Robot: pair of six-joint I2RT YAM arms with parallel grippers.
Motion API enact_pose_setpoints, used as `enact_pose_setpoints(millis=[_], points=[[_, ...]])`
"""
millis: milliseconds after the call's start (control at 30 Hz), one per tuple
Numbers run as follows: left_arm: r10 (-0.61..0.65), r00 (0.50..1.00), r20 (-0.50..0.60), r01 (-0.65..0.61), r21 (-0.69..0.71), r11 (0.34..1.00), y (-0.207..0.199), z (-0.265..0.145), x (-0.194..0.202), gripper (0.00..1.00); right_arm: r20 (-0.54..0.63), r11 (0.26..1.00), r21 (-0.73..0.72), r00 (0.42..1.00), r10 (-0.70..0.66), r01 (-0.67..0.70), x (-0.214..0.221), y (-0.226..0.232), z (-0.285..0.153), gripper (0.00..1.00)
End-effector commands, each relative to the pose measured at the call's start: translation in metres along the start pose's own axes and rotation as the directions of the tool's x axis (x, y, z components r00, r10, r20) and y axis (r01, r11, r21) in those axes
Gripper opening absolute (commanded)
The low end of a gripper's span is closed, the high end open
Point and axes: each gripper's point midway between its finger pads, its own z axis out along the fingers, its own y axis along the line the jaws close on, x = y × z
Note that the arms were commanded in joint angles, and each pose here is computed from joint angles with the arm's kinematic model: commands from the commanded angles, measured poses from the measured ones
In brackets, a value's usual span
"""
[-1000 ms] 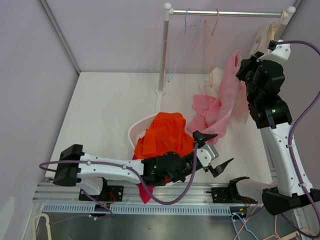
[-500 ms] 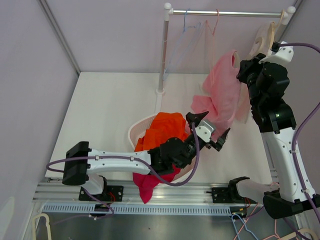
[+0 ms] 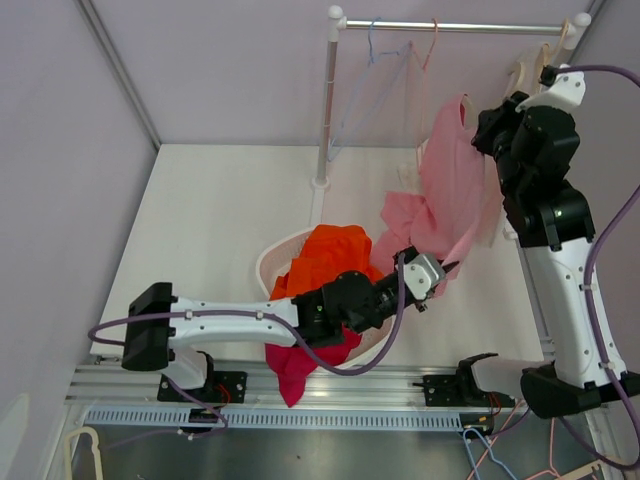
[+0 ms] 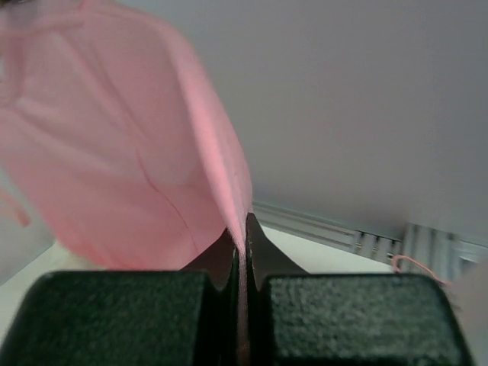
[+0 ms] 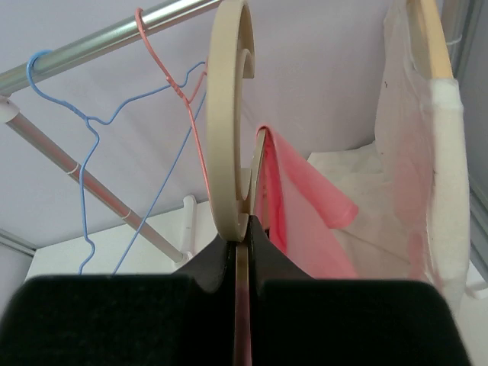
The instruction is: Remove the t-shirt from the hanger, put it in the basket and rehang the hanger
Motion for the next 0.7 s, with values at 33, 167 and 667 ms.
enact_pose_setpoints(millis=[33, 167, 667], points=[[-0.091, 0.984, 0.153, 0.022, 0.404, 0.915, -0.055, -0.050, -0.061, 0.00, -0.065, 0.999, 0.010, 0.997, -0.039, 0.039, -0.009, 0.011, 0.011, 0.00], [-0.054, 0.977, 0.208, -0.100, 0.663, 0.741, -0.100, -0.118, -0.085, 0.01, -0.146, 0.996, 0.045, 0.987, -0.074, 0.082, -0.009, 0.019, 0.039, 0.00], [0.021, 0.984, -0.177, 0.130, 0.797, 0.590, -0.129, -0.169, 0.007, 0.01, -0.297, 1.000, -0.023, 0.955, -0.016, 0.009, 0.018, 0.025, 0.040, 0.00]])
